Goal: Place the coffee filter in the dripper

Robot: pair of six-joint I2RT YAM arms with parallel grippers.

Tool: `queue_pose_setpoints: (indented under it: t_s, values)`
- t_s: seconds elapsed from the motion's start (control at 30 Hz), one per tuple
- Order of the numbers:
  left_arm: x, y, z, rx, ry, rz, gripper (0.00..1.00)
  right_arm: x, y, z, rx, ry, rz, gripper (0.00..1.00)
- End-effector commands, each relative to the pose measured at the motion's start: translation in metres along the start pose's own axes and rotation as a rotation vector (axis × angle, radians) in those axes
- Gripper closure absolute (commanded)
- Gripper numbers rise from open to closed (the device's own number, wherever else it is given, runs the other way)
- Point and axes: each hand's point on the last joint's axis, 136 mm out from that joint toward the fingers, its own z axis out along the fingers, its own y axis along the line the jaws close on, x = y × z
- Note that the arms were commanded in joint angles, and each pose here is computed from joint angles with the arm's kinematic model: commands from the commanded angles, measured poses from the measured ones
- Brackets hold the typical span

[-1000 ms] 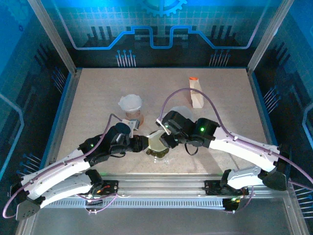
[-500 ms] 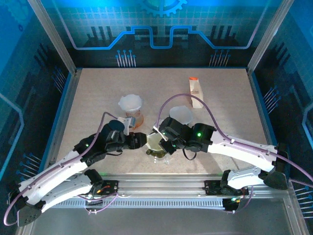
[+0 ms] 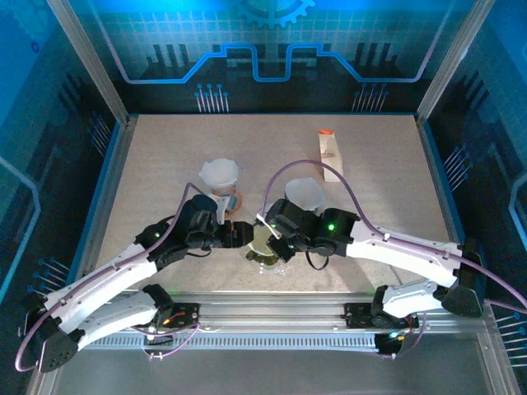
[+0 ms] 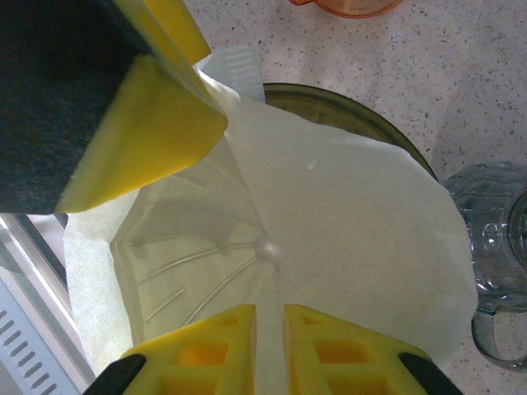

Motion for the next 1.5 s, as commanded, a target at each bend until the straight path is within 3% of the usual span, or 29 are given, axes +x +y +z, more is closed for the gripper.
queue_pose_setpoints:
  t_s: [0.0,0.13,0.4,0.57,1.47]
  values:
    - [-0.01,-0.003,-0.005,-0.014,-0.027,0.016,0.46,0.0,0.007,0.003,-0.016,-0.003,-0.004,0.82]
    - [-0.009,0.001,-0.005,-0.025,-0.032,-0.005,0.5,-0.007,0.005,-0.005,-0.005,-0.027,-0.011,0.78]
    - [-0.007,0.001,-0.003,-0.012,-0.027,-0.011,0.48,-0.034,-0.022,-0.041,0.08,-0.123,0.034,0.41]
    - [-0.005,0.001,-0.002,-0.004,-0.026,-0.015,0.46,-0.025,-0.037,-0.024,0.097,-0.053,0.12,0.31]
    - [0.001,0.008,0.002,-0.008,-0.019,-0.027,0.44,-0.006,-0.043,0.033,0.089,0.094,0.19,0.27]
